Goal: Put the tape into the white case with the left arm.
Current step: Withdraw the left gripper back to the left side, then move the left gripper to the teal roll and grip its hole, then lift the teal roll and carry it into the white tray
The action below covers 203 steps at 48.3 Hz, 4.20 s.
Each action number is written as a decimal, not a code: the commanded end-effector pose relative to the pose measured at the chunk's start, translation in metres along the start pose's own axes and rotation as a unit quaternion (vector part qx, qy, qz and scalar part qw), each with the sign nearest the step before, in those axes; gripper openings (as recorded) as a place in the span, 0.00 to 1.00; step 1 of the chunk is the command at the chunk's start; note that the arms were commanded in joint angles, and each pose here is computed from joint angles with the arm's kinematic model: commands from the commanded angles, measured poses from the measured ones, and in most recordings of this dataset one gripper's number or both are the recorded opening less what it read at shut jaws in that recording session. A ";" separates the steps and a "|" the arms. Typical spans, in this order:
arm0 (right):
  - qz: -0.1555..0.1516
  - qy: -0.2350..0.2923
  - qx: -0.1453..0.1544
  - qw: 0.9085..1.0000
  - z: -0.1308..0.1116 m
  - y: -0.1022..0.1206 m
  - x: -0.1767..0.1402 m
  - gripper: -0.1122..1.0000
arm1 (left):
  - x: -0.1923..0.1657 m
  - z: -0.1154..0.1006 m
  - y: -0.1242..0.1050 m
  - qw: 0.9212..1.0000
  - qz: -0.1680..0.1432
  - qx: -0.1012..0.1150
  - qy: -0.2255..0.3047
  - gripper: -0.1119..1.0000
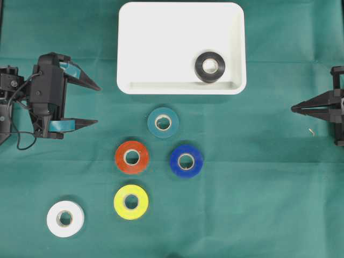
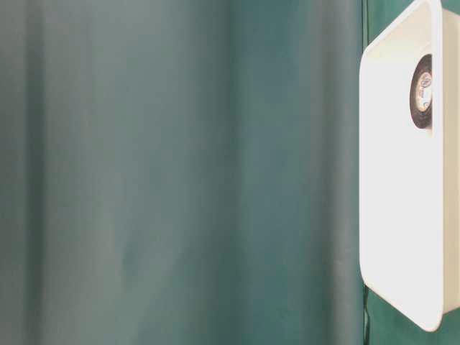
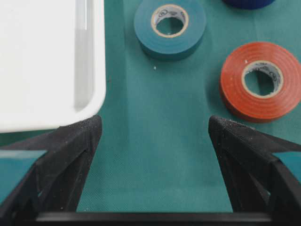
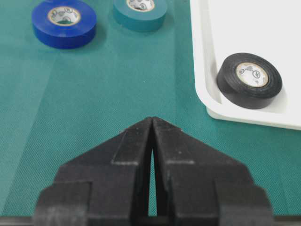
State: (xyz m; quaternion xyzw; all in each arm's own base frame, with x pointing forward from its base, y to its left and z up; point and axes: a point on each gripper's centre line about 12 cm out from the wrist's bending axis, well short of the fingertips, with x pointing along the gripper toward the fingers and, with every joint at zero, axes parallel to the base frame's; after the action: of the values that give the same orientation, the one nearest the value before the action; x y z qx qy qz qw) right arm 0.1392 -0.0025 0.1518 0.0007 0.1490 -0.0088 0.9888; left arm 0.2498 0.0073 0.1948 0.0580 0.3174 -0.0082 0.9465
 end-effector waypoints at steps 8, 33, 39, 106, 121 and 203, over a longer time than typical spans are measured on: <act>0.000 -0.007 0.000 1.000 0.005 0.000 0.001 0.02 | 0.000 0.008 0.001 1.000 0.001 -0.002 -0.011 0.98; 0.000 -0.007 0.000 1.000 0.005 0.000 0.001 0.02 | 0.046 0.022 -0.007 1.000 -0.016 -0.006 0.027 0.98; 0.000 -0.007 0.000 1.000 0.005 0.000 0.001 0.02 | 0.064 0.028 -0.014 0.999 -0.026 0.003 0.039 0.98; 0.000 -0.006 0.001 1.000 0.005 0.000 0.001 0.02 | 0.172 0.038 -0.037 0.994 -0.049 0.020 0.097 0.98; 0.000 -0.007 0.000 1.000 0.005 0.000 0.001 0.02 | 0.177 0.038 -0.037 0.994 -0.050 0.021 0.100 0.98; -0.001 -0.006 0.000 1.000 0.005 0.000 0.001 0.02 | 0.105 0.081 -0.035 0.993 -0.058 0.028 0.099 0.32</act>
State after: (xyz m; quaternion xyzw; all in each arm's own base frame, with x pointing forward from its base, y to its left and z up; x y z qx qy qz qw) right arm 0.1392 -0.0025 0.1514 0.0022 0.1505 -0.0091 0.9886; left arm 0.3804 -0.0338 0.1765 0.0650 0.4319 -0.0659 0.8972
